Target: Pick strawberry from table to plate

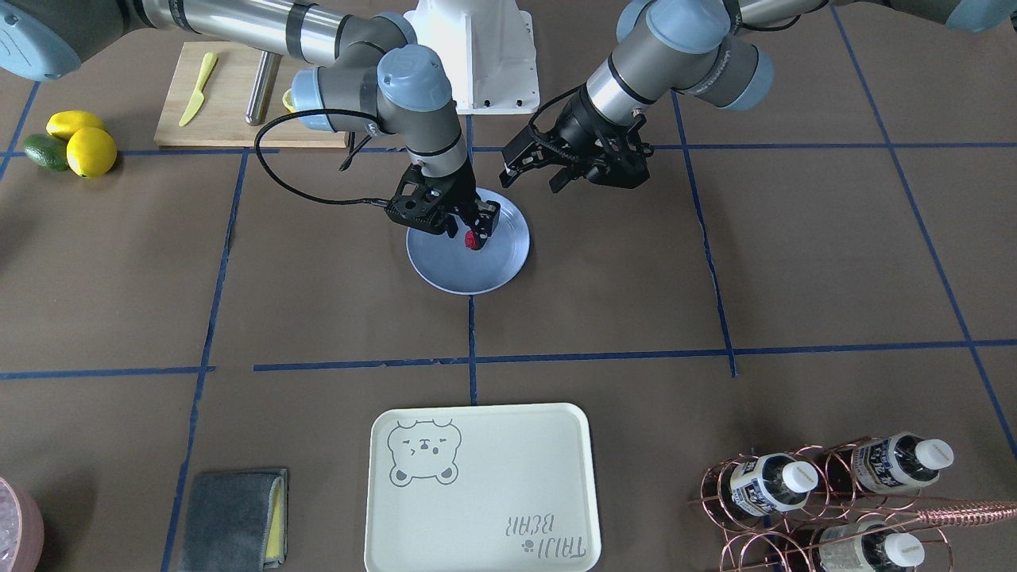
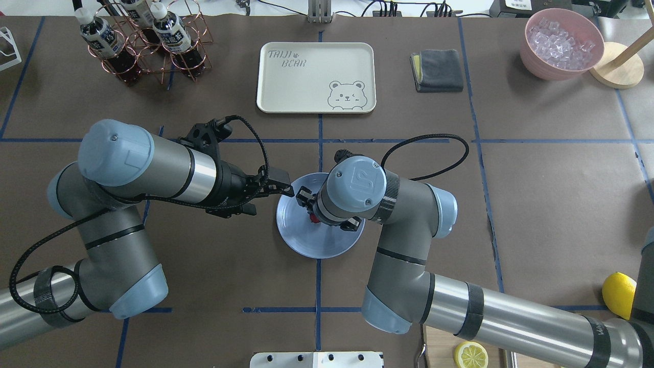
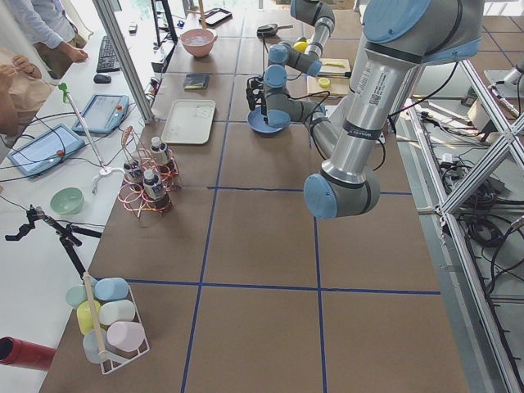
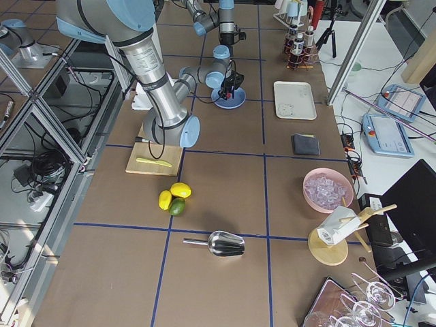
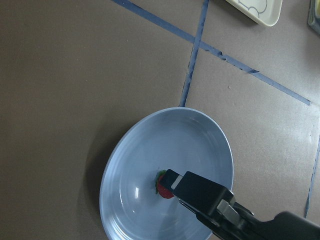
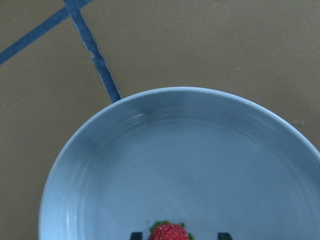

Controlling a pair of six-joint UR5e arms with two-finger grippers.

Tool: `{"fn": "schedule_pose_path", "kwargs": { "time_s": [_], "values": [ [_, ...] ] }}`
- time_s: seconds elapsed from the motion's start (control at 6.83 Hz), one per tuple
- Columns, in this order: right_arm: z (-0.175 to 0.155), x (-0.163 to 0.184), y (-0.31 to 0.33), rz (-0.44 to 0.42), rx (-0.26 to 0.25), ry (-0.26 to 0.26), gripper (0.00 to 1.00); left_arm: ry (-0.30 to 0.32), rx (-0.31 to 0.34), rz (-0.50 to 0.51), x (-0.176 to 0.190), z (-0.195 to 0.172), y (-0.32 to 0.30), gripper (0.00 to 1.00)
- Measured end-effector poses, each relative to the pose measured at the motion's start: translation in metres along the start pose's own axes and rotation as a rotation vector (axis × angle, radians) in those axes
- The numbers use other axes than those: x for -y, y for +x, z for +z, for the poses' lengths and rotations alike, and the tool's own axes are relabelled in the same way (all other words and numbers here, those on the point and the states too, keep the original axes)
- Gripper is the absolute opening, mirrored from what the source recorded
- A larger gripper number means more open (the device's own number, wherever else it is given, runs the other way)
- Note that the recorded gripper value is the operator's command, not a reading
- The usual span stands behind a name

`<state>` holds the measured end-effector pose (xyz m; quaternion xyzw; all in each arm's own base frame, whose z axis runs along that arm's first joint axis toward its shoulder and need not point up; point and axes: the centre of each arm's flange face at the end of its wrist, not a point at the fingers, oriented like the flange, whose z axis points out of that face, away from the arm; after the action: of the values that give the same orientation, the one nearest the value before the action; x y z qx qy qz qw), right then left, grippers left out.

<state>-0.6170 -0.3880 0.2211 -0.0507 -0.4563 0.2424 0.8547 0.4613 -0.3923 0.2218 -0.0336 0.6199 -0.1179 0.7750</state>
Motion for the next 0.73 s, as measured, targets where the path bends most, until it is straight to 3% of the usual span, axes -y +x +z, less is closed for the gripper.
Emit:
{"fn": "schedule_pose_path", "kwargs": {
  "time_s": [0.15, 0.44, 0.59, 0.73],
  "values": [
    [-0.006, 0.001, -0.001, -0.003, 0.009, -0.002, 1.0, 0.002, 0.0, -0.001, 0.001, -0.001, 0.0, 1.0],
    [-0.049, 0.026, 0.016, 0.007, 0.059, -0.02, 1.0, 0.019, 0.002, -0.003, 0.012, -0.009, -0.005, 1.0],
    [-0.076, 0.056, 0.053, -0.002, 0.064, -0.035, 1.0, 0.032, 0.013, 0.013, 0.019, -0.018, -0.019, 1.0],
    [-0.099, 0.092, 0.114, -0.059, 0.036, -0.039, 1.0, 0.045, 0.032, 0.065, 0.024, -0.031, -0.041, 1.0]
  ]
}}
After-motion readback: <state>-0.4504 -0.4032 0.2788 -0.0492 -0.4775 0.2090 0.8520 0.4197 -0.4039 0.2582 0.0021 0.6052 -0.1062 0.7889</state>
